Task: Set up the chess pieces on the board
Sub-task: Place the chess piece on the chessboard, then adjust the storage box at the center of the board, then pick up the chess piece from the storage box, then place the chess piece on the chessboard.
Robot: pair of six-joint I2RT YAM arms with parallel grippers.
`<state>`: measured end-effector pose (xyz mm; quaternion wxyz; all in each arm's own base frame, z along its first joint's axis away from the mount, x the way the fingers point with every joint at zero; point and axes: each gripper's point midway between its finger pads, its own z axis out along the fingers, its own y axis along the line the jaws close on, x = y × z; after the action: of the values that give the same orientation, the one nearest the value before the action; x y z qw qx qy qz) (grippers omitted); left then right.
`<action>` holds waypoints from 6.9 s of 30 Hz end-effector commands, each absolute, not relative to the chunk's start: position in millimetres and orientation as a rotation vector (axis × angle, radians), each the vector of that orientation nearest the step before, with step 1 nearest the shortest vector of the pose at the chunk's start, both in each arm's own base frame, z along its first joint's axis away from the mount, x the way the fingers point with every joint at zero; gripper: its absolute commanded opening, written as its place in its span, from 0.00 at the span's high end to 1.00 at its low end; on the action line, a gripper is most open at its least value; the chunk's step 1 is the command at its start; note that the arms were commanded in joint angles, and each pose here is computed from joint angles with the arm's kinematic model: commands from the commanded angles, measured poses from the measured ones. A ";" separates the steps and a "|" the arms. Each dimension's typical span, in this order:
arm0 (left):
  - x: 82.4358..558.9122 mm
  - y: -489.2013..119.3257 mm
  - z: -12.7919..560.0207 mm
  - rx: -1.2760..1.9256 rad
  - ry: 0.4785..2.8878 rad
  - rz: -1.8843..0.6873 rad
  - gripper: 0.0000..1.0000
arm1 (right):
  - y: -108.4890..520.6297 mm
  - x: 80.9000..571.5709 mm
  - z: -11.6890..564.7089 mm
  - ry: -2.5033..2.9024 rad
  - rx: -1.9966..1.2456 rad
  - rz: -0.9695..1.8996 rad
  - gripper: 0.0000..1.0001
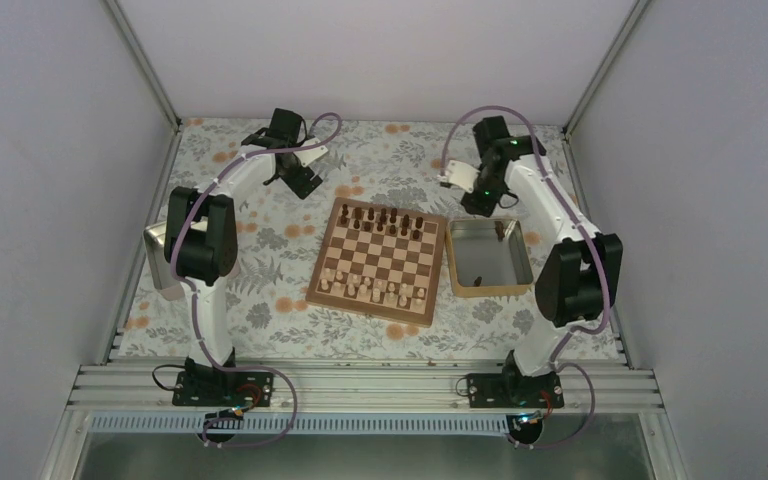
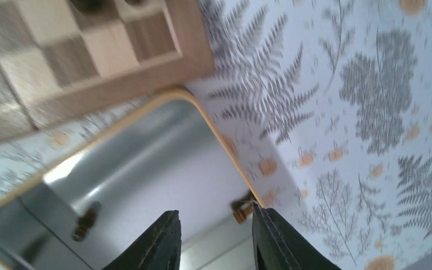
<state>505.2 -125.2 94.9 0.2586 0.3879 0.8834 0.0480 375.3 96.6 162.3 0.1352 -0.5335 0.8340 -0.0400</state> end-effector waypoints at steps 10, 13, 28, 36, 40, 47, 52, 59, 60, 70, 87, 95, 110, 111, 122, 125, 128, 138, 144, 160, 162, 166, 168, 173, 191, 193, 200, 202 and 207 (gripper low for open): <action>503.1 -127.0 99.6 1.062 2.383 0.143 0.00 | 11.6 414.8 108.2 2.461 -1.561 -0.283 0.53; 502.9 -125.6 98.5 1.063 2.386 0.149 0.00 | 16.2 413.5 101.1 2.471 -1.591 -0.225 0.50; 502.3 -127.6 92.5 1.075 2.393 0.147 0.00 | 22.2 401.9 68.1 2.522 -1.657 -0.109 0.48; 501.6 -126.2 92.3 1.074 2.396 0.153 0.00 | 24.1 416.3 50.2 2.539 -1.661 -0.088 0.66; 502.0 -126.2 91.5 1.075 2.397 0.153 0.00 | 21.1 418.4 52.2 2.552 -1.638 -0.098 0.78; 502.8 -129.9 87.8 1.082 2.400 0.136 0.00 | -5.5 412.3 56.0 2.609 -1.567 -0.177 0.84; 502.4 -132.5 87.1 1.088 2.399 0.133 0.00 | -31.4 407.2 59.2 2.663 -1.491 -0.234 0.85; 501.8 -136.0 85.3 1.098 2.398 0.128 0.00 | -71.3 398.9 60.8 2.743 -1.365 -0.282 0.88; 501.5 -136.5 85.1 1.100 2.398 0.127 0.00 | -76.9 397.2 59.0 2.764 -1.338 -0.284 0.89; 500.9 -142.2 81.3 1.116 2.401 0.127 0.00 | -103.0 370.1 48.8 2.955 -1.028 -0.133 0.96; 499.8 -150.7 71.8 1.141 2.411 0.111 0.00 | -120.9 313.6 51.0 3.091 -0.575 0.033 0.95; 499.6 -149.9 72.1 1.142 2.414 0.121 0.00 | -129.1 325.3 80.1 2.965 -0.570 -0.069 0.77; 502.9 -145.9 71.6 1.138 2.412 0.184 0.00 | -31.9 345.2 101.9 2.663 -1.391 -0.095 0.59; 503.1 -145.9 71.9 1.139 2.411 0.187 0.00 | -26.2 346.4 99.0 2.655 -1.412 -0.080 0.61; 501.6 -144.8 65.9 1.148 2.419 0.197 0.00 | 28.7 325.3 53.8 2.704 -1.528 0.122 0.69; 502.2 -144.7 66.2 1.147 2.419 0.196 0.00 | 41.3 319.3 49.6 2.691 -1.543 0.156 0.68; 501.9 -145.1 66.2 1.148 2.419 0.195 0.00 | 48.1 312.6 44.3 2.698 -1.555 0.182 0.68; 501.5 -145.4 66.3 1.148 2.420 0.192 0.00 | 52.9 308.9 36.1 2.698 -1.559 0.181 0.69; 501.3 -145.5 66.1 1.148 2.421 0.191 0.00 | 51.2 308.0 35.6 2.701 -1.556 0.166 0.77; 500.9 -146.0 68.0 1.147 2.417 0.182 0.00 | 38.2 320.5 60.7 2.689 -1.535 0.021 0.90; 500.5 -146.0 68.6 1.145 2.417 0.182 0.00 | 37.3 325.4 70.0 2.681 -1.526 0.002 0.92; 500.6 -145.6 70.6 1.142 2.412 0.186 0.00 | 37.0 335.9 94.0 2.646 -1.519 -0.034 0.94; 500.4 -145.4 71.5 1.142 2.412 0.185 0.00 | 36.5 341.8 105.1 2.633 -1.519 -0.058 0.95; 500.1 -146.1 73.9 1.143 2.406 0.184 0.00 | 46.4 360.0 129.4 2.583 -1.530 -0.056 0.95; 500.8 -144.7 85.6 1.137 2.383 0.201 0.00 | 154.2 373.4 99.7 2.436 -1.807 0.088 0.94; 501.4 -143.8 86.8 1.134 2.381 0.206 0.00 | 160.2 373.7 94.1 2.427 -1.819 0.103 0.94; 501.8 -142.9 88.2 1.134 2.379 0.216 0.00 | 176.2 368.7 80.7 2.419 -1.869 0.143 0.94; 501.6 -143.0 87.0 1.136 2.381 0.218 0.00 | 179.7 368.0 78.2 2.415 -1.875 0.147 0.94; 501.8 -143.1 87.7 1.135 2.378 0.216 0.00 | 183.3 364.8 72.7 2.422 -1.890 0.159 0.94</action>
<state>498.8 -141.1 70.6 0.2260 0.4127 0.8795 0.0712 363.7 173.0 74.3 0.0282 -0.6150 0.7869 0.0423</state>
